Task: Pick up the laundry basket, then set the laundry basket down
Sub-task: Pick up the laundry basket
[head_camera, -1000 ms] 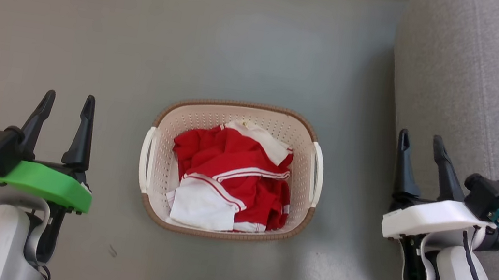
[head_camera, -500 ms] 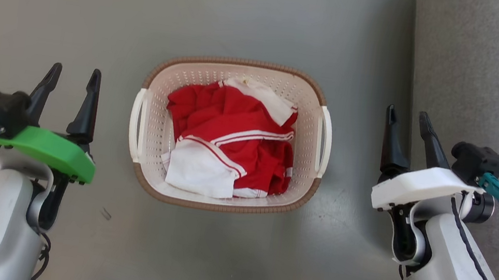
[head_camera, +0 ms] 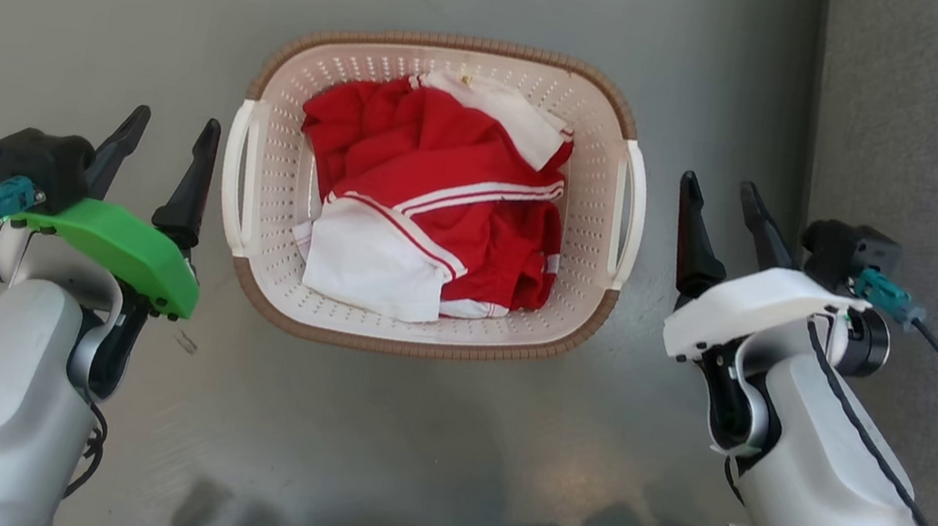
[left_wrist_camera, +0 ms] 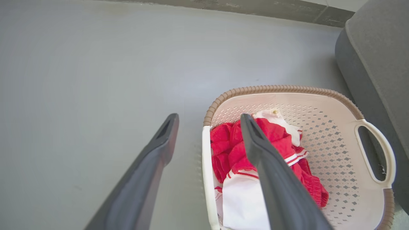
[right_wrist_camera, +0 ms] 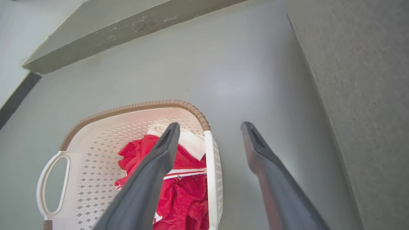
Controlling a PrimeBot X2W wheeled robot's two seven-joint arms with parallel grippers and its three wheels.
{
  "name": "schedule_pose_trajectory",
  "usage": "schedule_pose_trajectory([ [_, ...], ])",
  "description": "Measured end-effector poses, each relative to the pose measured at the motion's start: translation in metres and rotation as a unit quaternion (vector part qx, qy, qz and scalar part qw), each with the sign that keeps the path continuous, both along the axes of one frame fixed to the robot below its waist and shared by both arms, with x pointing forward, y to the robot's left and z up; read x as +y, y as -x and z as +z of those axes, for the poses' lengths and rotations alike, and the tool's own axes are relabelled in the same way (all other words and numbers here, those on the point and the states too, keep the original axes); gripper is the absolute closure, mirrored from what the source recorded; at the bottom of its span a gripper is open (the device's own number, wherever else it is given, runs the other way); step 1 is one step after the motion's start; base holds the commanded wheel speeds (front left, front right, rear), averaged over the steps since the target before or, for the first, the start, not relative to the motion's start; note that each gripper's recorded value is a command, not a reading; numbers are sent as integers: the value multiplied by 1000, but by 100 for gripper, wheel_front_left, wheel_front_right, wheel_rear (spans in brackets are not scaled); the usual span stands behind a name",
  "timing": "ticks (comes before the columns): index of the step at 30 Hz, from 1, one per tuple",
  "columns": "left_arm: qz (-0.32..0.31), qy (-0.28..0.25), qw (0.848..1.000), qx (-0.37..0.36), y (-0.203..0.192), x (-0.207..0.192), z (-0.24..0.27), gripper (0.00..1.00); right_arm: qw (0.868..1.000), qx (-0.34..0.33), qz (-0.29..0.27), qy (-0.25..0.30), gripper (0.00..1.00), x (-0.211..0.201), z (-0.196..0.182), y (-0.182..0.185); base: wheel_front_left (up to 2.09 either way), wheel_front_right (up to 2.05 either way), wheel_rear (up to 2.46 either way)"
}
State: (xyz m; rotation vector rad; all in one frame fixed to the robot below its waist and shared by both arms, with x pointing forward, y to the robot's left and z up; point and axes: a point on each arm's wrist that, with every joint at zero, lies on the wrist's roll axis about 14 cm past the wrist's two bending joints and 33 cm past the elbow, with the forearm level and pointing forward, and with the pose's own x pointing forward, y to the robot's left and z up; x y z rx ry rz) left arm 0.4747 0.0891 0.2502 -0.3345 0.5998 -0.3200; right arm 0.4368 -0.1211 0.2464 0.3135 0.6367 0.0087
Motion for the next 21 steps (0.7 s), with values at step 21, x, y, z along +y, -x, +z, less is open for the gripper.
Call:
schedule_pose_trajectory([
  [21,-64,10,989,134,19,-27,-84,0,995,95,20,-25,0,19,-70,7,0,0,0],
])
